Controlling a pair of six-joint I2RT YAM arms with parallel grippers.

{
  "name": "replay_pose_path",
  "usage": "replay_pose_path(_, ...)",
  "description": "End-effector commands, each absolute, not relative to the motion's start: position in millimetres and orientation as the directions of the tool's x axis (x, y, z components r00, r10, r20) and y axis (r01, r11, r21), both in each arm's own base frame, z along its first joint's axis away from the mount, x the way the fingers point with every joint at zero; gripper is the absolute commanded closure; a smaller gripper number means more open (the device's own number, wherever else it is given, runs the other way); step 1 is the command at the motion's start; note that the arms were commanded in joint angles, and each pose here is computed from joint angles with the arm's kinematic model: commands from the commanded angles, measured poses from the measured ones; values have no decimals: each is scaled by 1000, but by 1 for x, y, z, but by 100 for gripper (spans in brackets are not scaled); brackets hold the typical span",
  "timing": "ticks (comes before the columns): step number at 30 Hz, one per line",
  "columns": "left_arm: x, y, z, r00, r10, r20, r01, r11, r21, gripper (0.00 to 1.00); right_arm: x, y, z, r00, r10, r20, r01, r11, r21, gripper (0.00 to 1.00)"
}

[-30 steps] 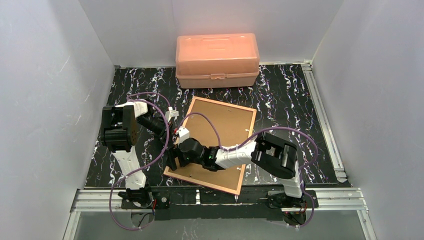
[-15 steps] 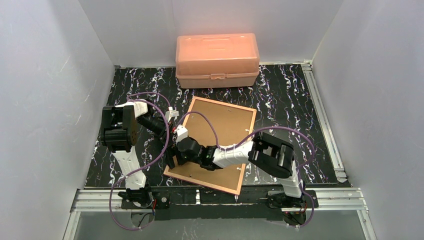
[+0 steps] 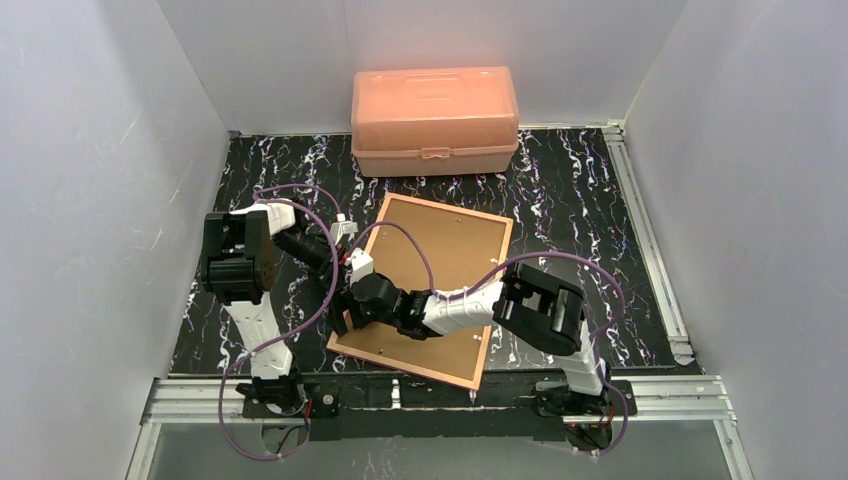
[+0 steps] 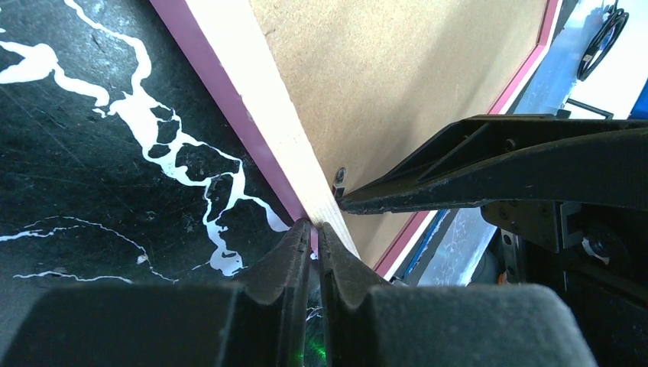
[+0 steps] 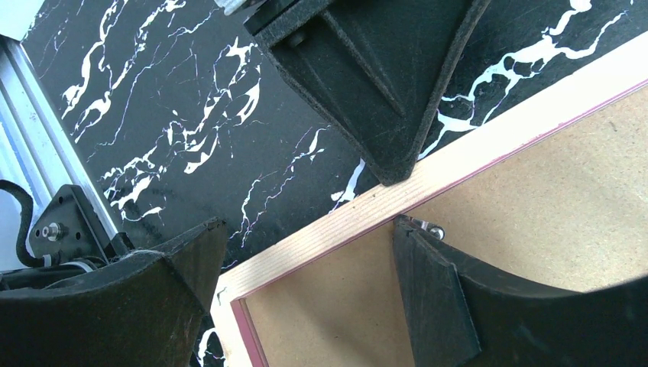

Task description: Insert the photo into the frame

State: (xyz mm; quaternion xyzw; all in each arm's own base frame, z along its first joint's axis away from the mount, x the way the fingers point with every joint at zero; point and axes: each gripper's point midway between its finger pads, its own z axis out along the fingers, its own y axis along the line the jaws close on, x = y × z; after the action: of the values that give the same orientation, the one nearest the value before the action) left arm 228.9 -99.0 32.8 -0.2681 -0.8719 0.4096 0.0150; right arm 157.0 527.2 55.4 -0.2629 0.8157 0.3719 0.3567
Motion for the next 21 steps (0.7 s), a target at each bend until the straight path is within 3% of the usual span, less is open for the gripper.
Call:
replay_pose_path(1, 228, -100, 42, -840, 491, -230, 489, 502, -713, 92, 167, 520, 34, -614, -189, -766, -670, 637, 380, 12)
replay_pose_path(16, 221, -102, 40, -842, 497, -210, 469, 482, -740, 94, 179, 515, 37, -545, -220, -809, -699, 652, 294, 12)
replay_pose_path(21, 225, -101, 44, -839, 499, -219, 481, 488, -729, 94, 172, 518, 86, -455, -220, -863, -783, 561, 269, 12)
